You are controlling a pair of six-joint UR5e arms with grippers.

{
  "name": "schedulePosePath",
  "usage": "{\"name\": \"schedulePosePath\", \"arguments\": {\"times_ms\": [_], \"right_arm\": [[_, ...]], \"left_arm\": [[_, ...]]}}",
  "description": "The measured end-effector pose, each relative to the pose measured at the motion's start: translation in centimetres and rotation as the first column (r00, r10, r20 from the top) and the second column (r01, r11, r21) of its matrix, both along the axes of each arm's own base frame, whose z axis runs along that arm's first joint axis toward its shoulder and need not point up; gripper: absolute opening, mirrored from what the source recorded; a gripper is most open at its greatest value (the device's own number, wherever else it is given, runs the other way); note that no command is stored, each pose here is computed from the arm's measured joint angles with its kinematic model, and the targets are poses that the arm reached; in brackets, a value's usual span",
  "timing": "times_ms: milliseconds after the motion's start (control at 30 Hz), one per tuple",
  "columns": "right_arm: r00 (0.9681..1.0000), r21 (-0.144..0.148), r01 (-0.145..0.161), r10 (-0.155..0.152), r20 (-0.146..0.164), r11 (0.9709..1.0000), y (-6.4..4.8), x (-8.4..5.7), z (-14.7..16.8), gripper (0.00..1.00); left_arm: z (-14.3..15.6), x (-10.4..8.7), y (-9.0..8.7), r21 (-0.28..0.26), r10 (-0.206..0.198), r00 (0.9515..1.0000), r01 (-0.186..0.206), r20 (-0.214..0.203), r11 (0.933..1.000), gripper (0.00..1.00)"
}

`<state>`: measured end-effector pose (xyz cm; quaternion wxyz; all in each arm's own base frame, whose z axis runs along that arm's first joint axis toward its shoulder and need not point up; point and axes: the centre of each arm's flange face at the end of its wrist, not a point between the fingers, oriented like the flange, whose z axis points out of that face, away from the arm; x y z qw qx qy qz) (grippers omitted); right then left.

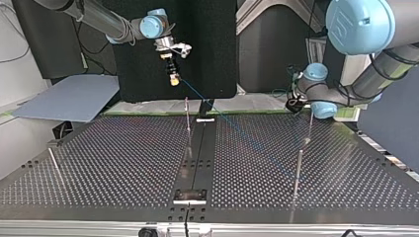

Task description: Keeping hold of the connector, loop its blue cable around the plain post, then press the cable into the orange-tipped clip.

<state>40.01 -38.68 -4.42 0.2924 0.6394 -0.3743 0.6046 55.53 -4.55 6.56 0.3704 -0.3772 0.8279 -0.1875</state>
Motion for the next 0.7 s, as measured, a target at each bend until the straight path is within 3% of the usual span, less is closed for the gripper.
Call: {"name": "schedulePosePath", "arguments": {"times_ms": [133, 233, 500, 700], "right_arm": [[1.0, 0.0, -0.001, 0.001, 0.0, 1.0, 0.02, 0.03, 0.0, 0.0], [1.0, 0.001, -0.002, 0.002, -0.001, 1.0, 0.06, 0.05, -0.02, 0.0], [1.0, 0.003, -0.003, 0.003, -0.002, 1.0, 0.15, 0.12, -0.03, 0.0], [1.0, 0.003, -0.004, 0.004, -0.002, 1.0, 0.19, 0.15, -0.02, 0.0]], "left_arm": [[-1.06, -0.54, 0.21, 0.049, -0.002, 0.9989, 0.005, -0.047, 0.9988, 1.0], [-1.22, -0.68, 0.24, 0.067, -0.009, 0.9982, 0.013, -0.059, 0.9977, 1.0], [-1.21, -0.71, 0.06, 0.085, -0.026, 0.9977, 0.031, -0.063, 0.9959, 1.0], [-0.45, 0.0, -0.15, 0.118, -0.073, 0.9963, 0.077, -0.046, 0.99, 1.0]]}}
